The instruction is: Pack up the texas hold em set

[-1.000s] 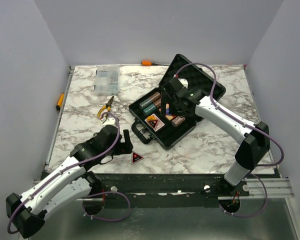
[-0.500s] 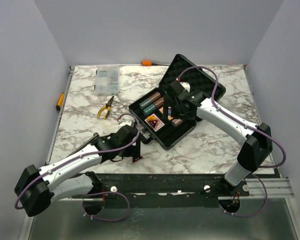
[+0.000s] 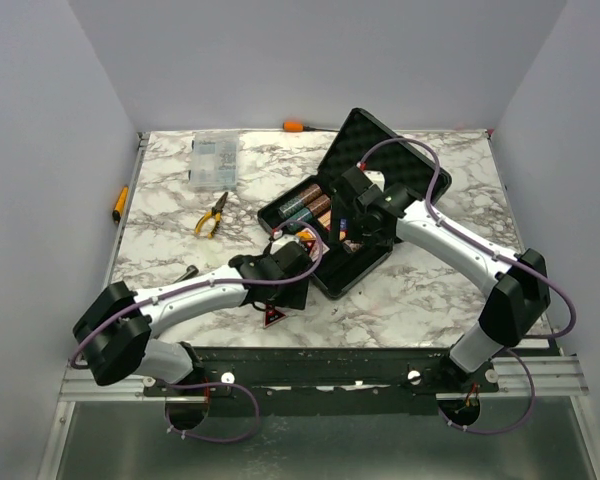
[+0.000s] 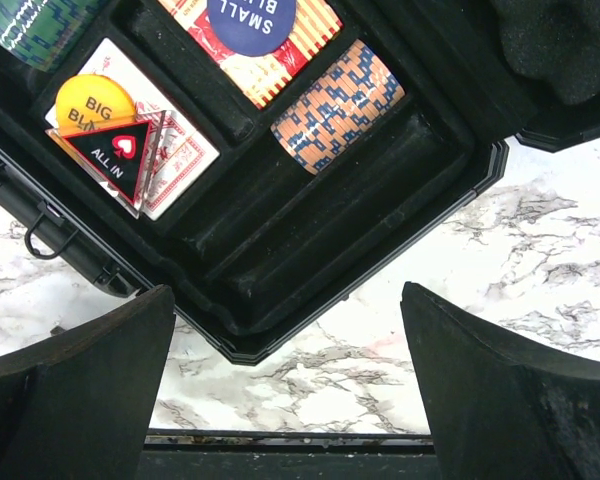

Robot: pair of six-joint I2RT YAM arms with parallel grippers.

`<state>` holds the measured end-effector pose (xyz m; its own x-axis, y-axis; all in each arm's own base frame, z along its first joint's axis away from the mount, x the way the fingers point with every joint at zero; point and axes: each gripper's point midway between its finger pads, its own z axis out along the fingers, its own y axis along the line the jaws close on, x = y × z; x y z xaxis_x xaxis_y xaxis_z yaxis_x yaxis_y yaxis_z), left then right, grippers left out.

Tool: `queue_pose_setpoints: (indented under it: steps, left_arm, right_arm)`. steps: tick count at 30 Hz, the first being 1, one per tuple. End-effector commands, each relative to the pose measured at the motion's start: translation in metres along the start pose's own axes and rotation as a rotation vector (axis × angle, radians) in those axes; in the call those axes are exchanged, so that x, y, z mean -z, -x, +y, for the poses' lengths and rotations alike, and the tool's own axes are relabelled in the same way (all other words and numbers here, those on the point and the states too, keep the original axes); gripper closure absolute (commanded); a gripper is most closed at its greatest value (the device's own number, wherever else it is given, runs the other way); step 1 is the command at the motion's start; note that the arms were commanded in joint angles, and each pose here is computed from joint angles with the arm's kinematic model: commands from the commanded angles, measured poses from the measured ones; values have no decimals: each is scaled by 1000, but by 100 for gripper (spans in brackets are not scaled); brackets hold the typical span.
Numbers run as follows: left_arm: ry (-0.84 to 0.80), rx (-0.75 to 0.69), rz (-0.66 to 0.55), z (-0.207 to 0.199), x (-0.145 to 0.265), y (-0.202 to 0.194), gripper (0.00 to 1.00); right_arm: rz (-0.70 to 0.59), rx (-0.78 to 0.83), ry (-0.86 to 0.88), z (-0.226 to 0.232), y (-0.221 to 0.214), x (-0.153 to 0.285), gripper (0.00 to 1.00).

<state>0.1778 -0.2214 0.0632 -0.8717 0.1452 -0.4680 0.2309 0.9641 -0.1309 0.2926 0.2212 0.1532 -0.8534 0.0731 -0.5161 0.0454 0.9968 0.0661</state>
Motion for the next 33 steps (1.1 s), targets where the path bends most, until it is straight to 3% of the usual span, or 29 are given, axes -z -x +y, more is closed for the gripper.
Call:
queue_pose_setpoints:
  steps: [1,13,33]
  left_arm:
    - [111,26,40,9,1,-8,13]
    - [212,90,120,13,-5,-33,5]
    - [231,166,175,8,-26,-41,20]
  right_arm:
    - [-5,-21,-24,-13,-3,7,3]
    - [23,15,-18,-15,-12,4,3]
    - [24,59,7,-23,-23,8,3]
